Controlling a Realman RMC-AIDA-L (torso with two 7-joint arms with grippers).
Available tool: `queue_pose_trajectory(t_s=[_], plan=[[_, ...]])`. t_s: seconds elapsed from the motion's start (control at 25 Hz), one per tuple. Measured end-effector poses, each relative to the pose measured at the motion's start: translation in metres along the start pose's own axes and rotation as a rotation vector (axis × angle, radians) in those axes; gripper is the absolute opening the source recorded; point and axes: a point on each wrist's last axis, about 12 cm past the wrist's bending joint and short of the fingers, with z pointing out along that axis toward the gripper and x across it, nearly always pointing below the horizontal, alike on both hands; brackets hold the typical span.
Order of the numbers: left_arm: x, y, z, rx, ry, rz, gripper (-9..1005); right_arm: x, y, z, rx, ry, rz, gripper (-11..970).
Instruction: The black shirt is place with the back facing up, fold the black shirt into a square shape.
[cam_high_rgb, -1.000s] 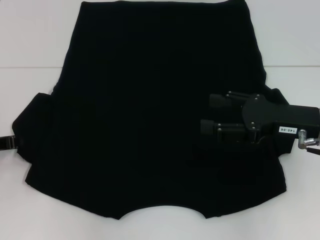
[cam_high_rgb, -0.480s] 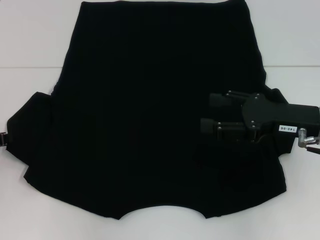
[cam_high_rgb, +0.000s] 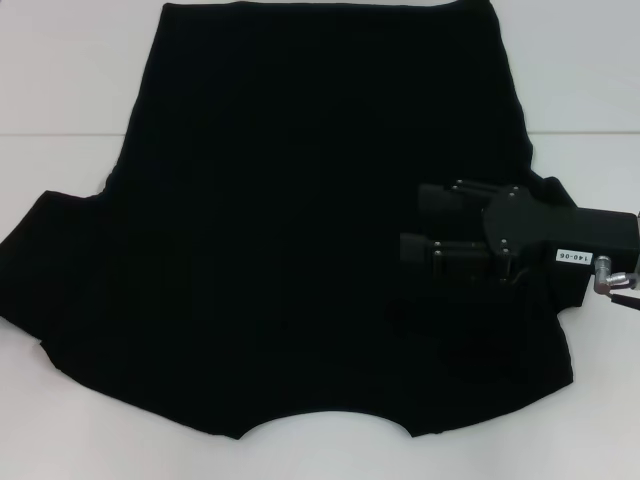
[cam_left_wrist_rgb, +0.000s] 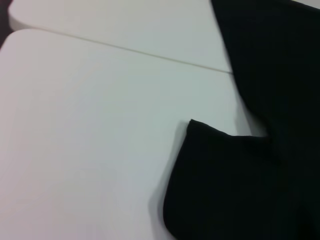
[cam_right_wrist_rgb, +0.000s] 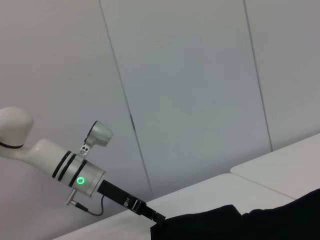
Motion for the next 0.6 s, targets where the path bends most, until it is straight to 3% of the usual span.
queue_pose_trajectory(t_s=[0.32,0.6], plan=[[0.0063,0.0063,-0.0052,-0.007,-0.007,-0.026,0,-0.0005,0.0003,0.0015,-0.002,-0.003,-0.001,881],[-0.0001,-0.0027,-0.0006,0.025,-0.004,-0.006,0,0.0025,0.0019,0.0008,-0.003,-0.004,0.005,882]])
